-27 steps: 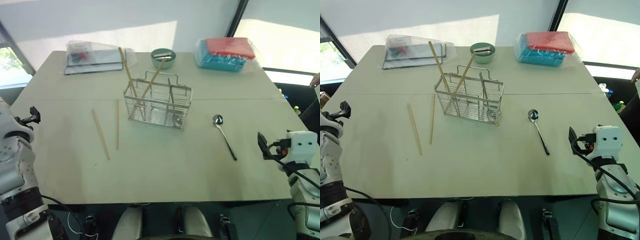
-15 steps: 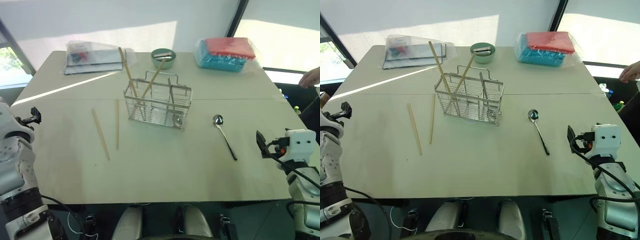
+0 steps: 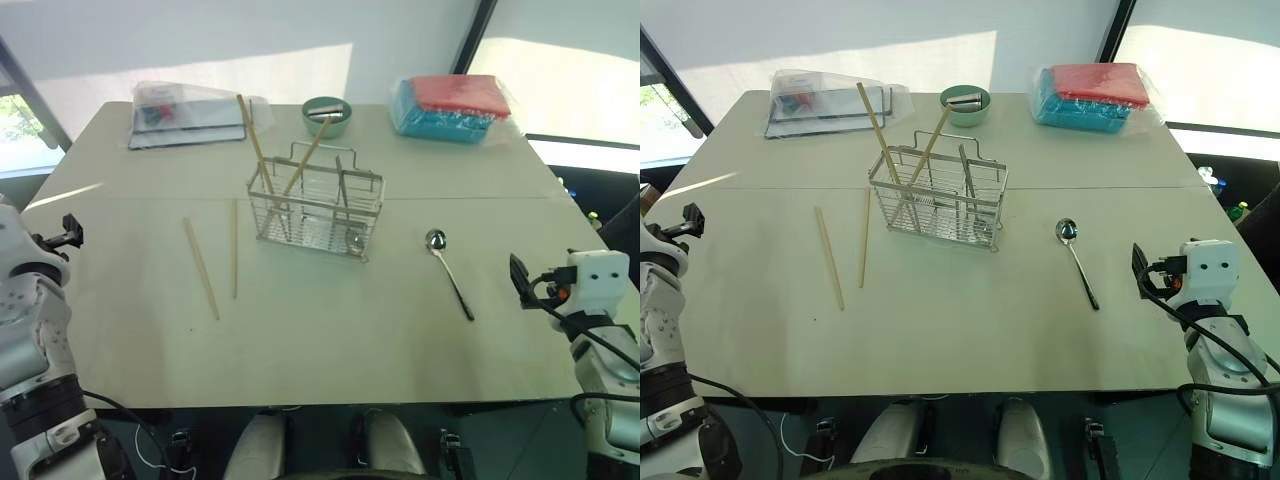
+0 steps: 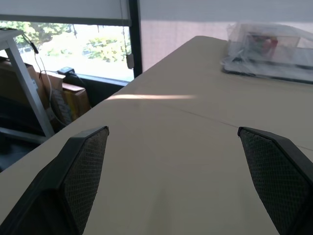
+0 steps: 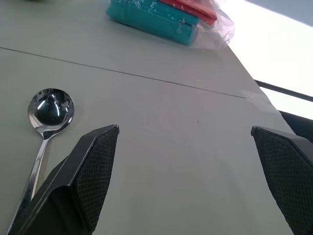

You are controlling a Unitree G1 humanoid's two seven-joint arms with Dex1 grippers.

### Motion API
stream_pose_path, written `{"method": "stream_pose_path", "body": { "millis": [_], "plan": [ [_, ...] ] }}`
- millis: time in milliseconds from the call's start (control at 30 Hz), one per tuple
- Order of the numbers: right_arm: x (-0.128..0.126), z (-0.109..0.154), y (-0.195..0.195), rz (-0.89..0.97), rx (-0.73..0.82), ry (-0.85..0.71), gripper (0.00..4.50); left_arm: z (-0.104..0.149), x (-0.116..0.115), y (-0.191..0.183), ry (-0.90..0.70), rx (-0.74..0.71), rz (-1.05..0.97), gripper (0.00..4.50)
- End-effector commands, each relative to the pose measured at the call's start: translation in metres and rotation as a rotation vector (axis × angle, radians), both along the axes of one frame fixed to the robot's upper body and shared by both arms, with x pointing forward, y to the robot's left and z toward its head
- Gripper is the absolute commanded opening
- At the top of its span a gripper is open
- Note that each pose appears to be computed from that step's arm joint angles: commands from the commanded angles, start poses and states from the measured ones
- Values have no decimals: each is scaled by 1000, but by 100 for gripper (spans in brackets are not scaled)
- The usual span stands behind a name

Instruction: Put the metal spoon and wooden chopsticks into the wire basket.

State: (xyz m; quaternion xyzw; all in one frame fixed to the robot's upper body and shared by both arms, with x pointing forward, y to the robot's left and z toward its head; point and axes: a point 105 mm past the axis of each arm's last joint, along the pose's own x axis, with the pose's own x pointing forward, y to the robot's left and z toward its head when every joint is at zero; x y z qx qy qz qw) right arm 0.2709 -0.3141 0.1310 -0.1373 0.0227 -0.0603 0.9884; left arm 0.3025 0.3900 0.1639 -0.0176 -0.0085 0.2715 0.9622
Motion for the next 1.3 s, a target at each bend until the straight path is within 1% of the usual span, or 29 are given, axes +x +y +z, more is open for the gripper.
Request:
{"method": "stream_pose_path", "body": {
  "millis": [33,133,200,267,300,333,367,433,500,567,700,800,967,1033,1133,1167,1233,1267,1300],
  "plan": [
    [8,22,4,35,-49,-33,447,32,6,-15,-74,48,-88,450],
    [19,28,8,74,-66,0,447,49,15,-43,-115,27,-266,450],
    [30,33,18,143,-73,49,447,68,20,-85,-133,38,-510,450],
    [37,35,27,206,-103,100,447,77,17,-118,-117,74,-714,450],
    [39,35,30,223,-116,116,447,78,16,-127,-106,87,-770,450],
    [41,34,32,242,-129,136,447,80,13,-137,-97,115,-832,450],
    [44,34,37,275,-138,155,447,81,9,-154,-76,131,-944,450],
    [50,33,47,341,-146,199,447,84,-8,-192,-19,190,-1210,450],
    [54,30,55,404,-185,236,447,83,-19,-213,45,245,-1381,450],
    [57,21,59,442,-195,298,447,80,-25,-225,95,284,-1497,450],
    [64,5,67,473,-131,405,447,78,-27,-246,150,314,-1663,450],
    [71,-4,71,452,-81,467,447,77,-27,-259,180,326,-1762,450],
    [79,-13,75,417,-3,565,447,69,-34,-269,259,372,-1899,450],
    [81,-17,75,405,3,599,447,68,-35,-270,273,388,-1929,450],
    [81,-25,75,404,-31,636,447,72,-31,-271,268,404,-1933,450],
    [80,-27,76,408,-38,642,424,73,-30,-271,266,407,-1932,450],
    [77,-32,81,426,-21,659,364,74,-29,-270,262,415,-1927,450],
    [76,-34,83,431,-12,664,317,75,-28,-270,261,416,-1926,450],
    [75,-35,84,435,-4,668,259,75,-28,-269,260,417,-1925,450]
  ]
}}
